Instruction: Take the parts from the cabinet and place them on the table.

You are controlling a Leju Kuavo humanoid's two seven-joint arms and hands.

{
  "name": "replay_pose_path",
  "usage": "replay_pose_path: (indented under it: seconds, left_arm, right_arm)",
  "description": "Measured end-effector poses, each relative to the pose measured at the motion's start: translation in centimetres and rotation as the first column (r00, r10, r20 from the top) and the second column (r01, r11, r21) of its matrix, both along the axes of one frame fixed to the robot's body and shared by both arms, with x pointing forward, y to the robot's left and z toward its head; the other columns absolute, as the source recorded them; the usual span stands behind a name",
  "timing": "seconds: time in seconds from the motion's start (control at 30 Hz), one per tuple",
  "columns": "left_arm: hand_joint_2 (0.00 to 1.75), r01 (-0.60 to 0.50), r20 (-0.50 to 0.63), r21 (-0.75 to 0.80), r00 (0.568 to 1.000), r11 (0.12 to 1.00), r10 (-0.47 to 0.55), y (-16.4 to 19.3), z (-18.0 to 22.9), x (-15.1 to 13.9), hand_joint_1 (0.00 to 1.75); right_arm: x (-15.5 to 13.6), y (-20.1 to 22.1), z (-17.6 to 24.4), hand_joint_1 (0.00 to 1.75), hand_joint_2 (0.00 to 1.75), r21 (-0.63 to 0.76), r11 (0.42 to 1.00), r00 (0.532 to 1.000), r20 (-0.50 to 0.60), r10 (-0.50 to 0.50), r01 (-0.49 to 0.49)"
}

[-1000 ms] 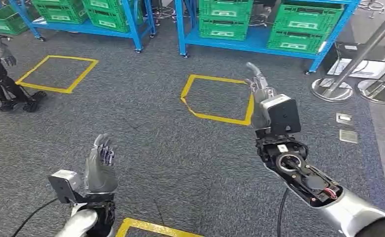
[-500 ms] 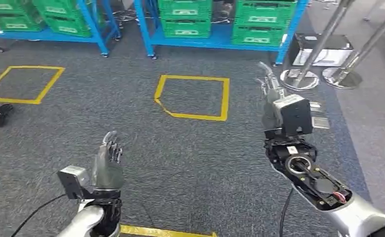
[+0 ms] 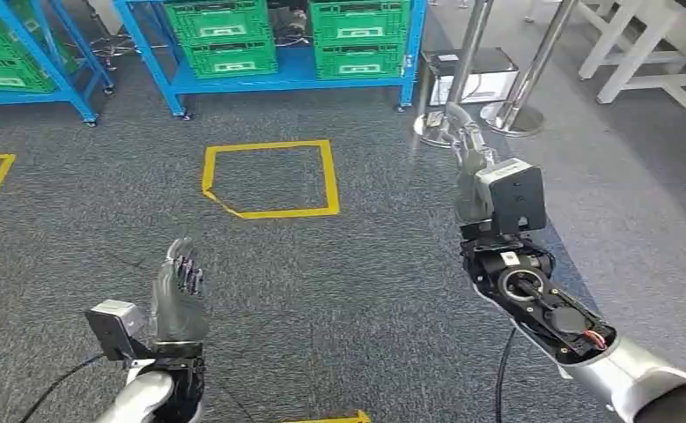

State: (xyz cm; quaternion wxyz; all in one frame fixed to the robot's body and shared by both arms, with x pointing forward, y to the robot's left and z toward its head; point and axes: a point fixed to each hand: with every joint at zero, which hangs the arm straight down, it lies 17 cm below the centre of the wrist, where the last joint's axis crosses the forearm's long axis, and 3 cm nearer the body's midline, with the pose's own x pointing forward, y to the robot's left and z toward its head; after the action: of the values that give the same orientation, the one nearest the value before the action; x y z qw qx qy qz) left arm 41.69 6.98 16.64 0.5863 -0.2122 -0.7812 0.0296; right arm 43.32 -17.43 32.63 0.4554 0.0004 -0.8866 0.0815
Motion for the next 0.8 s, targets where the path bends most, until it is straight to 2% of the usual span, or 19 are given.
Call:
replay_pose_path:
  seconds: [0.8]
  left_arm:
    - [0.00,-0.014,-0.006,-0.013,1.000,1.000,0.014,0.20,-0.01,0.09,0.00]
  right_arm:
    - [-0.02,-0.50,-0.43,0.00,0.00,-0.007,1.000,1.000,-0.004,-0.007,0.007]
